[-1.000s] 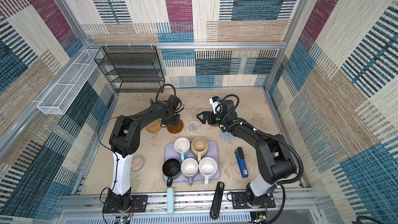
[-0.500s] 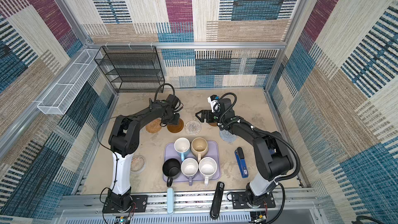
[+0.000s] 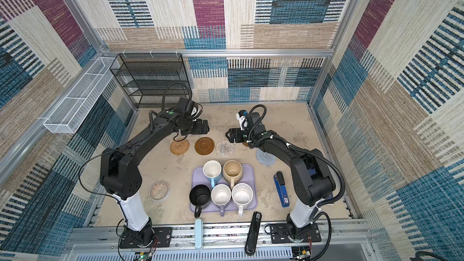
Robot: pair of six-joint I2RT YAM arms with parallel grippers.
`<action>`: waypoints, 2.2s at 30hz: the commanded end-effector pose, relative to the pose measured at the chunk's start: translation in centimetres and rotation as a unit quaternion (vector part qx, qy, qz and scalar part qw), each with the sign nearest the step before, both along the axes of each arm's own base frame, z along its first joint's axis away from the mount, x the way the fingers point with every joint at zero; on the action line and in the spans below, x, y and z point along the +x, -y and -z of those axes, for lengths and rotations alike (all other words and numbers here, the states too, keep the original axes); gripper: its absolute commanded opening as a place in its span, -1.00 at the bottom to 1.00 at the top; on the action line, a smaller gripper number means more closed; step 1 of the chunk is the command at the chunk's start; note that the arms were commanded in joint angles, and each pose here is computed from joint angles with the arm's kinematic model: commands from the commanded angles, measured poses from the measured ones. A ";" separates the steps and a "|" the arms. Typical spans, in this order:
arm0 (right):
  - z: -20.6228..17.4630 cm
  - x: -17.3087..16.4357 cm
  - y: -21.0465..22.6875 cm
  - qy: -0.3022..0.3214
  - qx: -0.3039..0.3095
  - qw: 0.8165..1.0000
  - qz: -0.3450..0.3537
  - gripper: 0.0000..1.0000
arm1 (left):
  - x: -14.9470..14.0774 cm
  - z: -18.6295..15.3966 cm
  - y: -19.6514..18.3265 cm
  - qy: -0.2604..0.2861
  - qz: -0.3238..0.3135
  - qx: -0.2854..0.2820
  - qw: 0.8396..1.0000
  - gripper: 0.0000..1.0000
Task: Place cups on coasters
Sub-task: Move the coaster to the top-center of the table.
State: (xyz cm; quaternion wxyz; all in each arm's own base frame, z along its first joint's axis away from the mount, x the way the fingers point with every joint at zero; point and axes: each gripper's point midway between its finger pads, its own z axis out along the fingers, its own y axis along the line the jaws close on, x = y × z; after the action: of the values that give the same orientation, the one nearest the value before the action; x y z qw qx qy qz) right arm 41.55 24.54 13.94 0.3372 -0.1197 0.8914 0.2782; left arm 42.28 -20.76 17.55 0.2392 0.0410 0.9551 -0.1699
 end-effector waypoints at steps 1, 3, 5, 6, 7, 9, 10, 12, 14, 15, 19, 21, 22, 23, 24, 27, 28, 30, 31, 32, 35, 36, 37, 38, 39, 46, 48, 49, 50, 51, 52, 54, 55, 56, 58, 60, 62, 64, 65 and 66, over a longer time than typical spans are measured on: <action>1.5 0.0 0.0 -0.012 -0.036 0.999 -0.002 0.78 | -2.1 -2.2 1.9 0.004 0.035 -0.083 0.996 0.97; 2.5 0.0 -0.7 -0.027 -0.044 0.999 -0.014 0.78 | -3.3 -2.7 2.0 0.009 0.038 -0.108 0.993 0.97; 3.4 0.1 -1.4 -0.036 -0.059 0.997 -0.024 0.69 | -4.6 -3.2 1.7 0.012 0.037 -0.121 0.992 0.97; 3.7 0.1 -1.6 -0.035 -0.066 0.997 -0.025 0.67 | -5.1 -3.3 1.5 0.013 0.037 -0.123 0.992 0.98; 3.8 0.2 -1.8 -0.033 -0.070 0.997 -0.026 0.62 | -5.6 -3.3 1.2 0.013 0.033 -0.123 0.992 0.97; 4.3 0.4 -2.0 -0.034 -0.080 0.996 -0.021 0.51 | -6.5 -3.5 0.8 0.014 0.029 -0.125 0.992 0.97; 4.7 0.5 -2.1 -0.038 -0.087 0.995 -0.020 0.44 | -7.1 -3.4 0.7 0.009 0.030 -0.127 0.991 0.97; 5.7 0.5 -2.5 -0.045 -0.104 0.993 -0.025 0.34 | -8.1 -3.5 0.9 0.000 0.035 -0.142 0.989 0.97; 6.6 0.2 -3.0 -0.045 -0.125 0.991 -0.032 0.27 | -9.0 -3.2 0.8 -0.007 0.034 -0.150 0.988 0.95; 7.0 0.0 -3.1 -0.047 -0.130 0.990 -0.035 0.25 | -9.2 -3.1 0.7 -0.005 0.033 -0.150 0.988 0.94; 8.6 -0.3 -3.3 -0.059 -0.145 0.987 -0.038 0.16 | -9.9 -2.7 0.0 0.000 0.024 -0.145 0.989 0.94; 9.0 -0.3 -3.5 -0.061 -0.148 0.986 -0.039 0.14 | -10.0 -2.8 0.1 0.000 0.026 -0.149 0.989 0.94; 9.2 -0.2 -3.6 -0.062 -0.152 0.986 -0.040 0.10 | -10.0 -2.9 0.2 -0.001 0.027 -0.151 0.988 0.94; 9.7 -0.3 -3.8 -0.065 -0.160 0.984 -0.042 0.08 | -10.0 -2.9 0.3 -0.001 0.028 -0.154 0.988 0.94; 10.0 -0.3 -3.8 -0.066 -0.168 0.983 -0.041 0.07 | -9.9 -2.9 0.3 -0.002 0.028 -0.156 0.987 0.94; 11.2 0.1 -3.2 -0.073 -0.194 0.978 -0.030 0.02 | -10.0 -2.7 0.5 -0.008 0.028 -0.162 0.986 0.94; 11.5 0.3 -3.0 -0.075 -0.204 0.976 -0.025 0.00 | -10.0 -2.7 0.6 -0.010 0.027 -0.165 0.986 0.94; 11.8 0.7 -2.7 -0.077 -0.216 0.973 -0.015 0.00 | -10.1 -3.0 0.8 -0.004 0.029 -0.175 0.984 0.94; 12.1 0.8 -2.4 -0.078 -0.224 0.971 -0.010 -0.01 | -10.1 -3.2 0.7 -0.001 0.028 -0.177 0.984 0.93; 12.3 1.1 -2.1 -0.079 -0.234 0.969 -0.003 -0.01 | -10.1 -3.4 0.6 0.003 0.027 -0.177 0.984 0.93; 13.1 1.9 -1.0 -0.082 -0.270 0.959 0.023 -0.03 | -10.2 -3.7 0.3 0.008 0.026 -0.167 0.986 0.93; 13.1 2.2 -0.9 -0.082 -0.274 0.958 0.026 -0.03 | -10.2 -3.8 0.3 0.008 0.026 -0.165 0.986 0.93; 13.2 2.4 -1.1 -0.082 -0.275 0.957 0.026 -0.03 | -10.2 -3.9 0.2 0.010 0.026 -0.165 0.986 0.93; 13.1 2.5 -1.3 -0.081 -0.272 0.959 0.023 -0.03 | -10.3 -4.0 0.2 0.011 0.026 -0.166 0.986 0.94; 13.1 2.6 -1.7 -0.081 -0.266 0.961 0.018 -0.03 | -10.3 -4.0 0.2 0.010 0.027 -0.167 0.986 0.93; 12.7 1.1 -1.4 -0.103 -0.249 0.963 0.025 -0.05 | -10.4 -4.0 0.2 0.010 0.027 -0.171 0.985 0.92; 12.9 0.3 -0.9 -0.108 -0.252 0.961 0.029 -0.05 | -10.5 -4.0 0.5 0.007 0.029 -0.178 0.984 0.92; 13.0 0.0 -0.6 -0.111 -0.255 0.960 0.031 -0.05 | -10.5 -4.0 0.6 0.006 0.029 -0.181 0.983 0.92; 13.1 -0.2 -0.5 -0.111 -0.255 0.960 0.030 -0.05 | -10.5 -4.0 0.6 0.006 0.030 -0.184 0.983 0.92; 13.1 -0.3 -0.4 -0.112 -0.255 0.960 0.029 -0.05 | -10.4 -4.1 0.7 0.007 0.029 -0.186 0.982 0.92; 12.9 -0.4 -0.6 -0.110 -0.250 0.962 0.025 -0.05 | -10.4 -4.1 0.8 0.006 0.029 -0.187 0.982 0.92; 12.5 -0.1 -1.1 -0.100 -0.240 0.965 0.020 -0.05 | -10.3 -4.1 0.8 0.006 0.029 -0.186 0.982 0.92; 12.4 0.1 -1.2 -0.096 -0.238 0.966 0.019 -0.05 | -10.2 -4.1 0.8 0.007 0.030 -0.185 0.982 0.92; 12.2 0.4 -1.4 -0.093 -0.238 0.967 0.020 -0.05 | -10.2 -4.2 0.8 0.009 0.030 -0.184 0.982 0.92; 11.8 1.0 -1.5 -0.087 -0.238 0.967 0.023 -0.05 | -10.2 -4.0 0.7 0.008 0.028 -0.181 0.983 0.93; 10.9 1.5 -1.7 -0.076 -0.234 0.969 0.026 -0.04 | -10.2 -4.0 0.7 0.007 0.028 -0.182 0.983 0.92; 9.6 1.9 -2.1 -0.061 -0.224 0.972 0.029 -0.02 | -10.3 -4.0 0.7 0.006 0.027 -0.183 0.983 0.92; 8.0 2.4 -2.4 -0.043 -0.212 0.976 0.030 0.02 | -10.3 -4.1 0.7 0.008 0.027 -0.184 0.983 0.93; 7.4 2.6 -2.6 -0.036 -0.207 0.977 0.029 0.06 | -10.2 -4.2 0.6 0.009 0.026 -0.184 0.982 0.93; 6.5 2.8 -2.8 -0.028 -0.199 0.979 0.028 0.10 | -10.3 -4.3 0.7 0.010 0.028 -0.185 0.982 0.94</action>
State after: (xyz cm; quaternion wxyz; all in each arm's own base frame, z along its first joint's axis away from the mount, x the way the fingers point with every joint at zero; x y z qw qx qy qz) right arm 43.59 26.63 4.94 0.2613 -0.1537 0.9503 0.0707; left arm 31.87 -21.15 21.13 0.2410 0.0227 0.9093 -0.3385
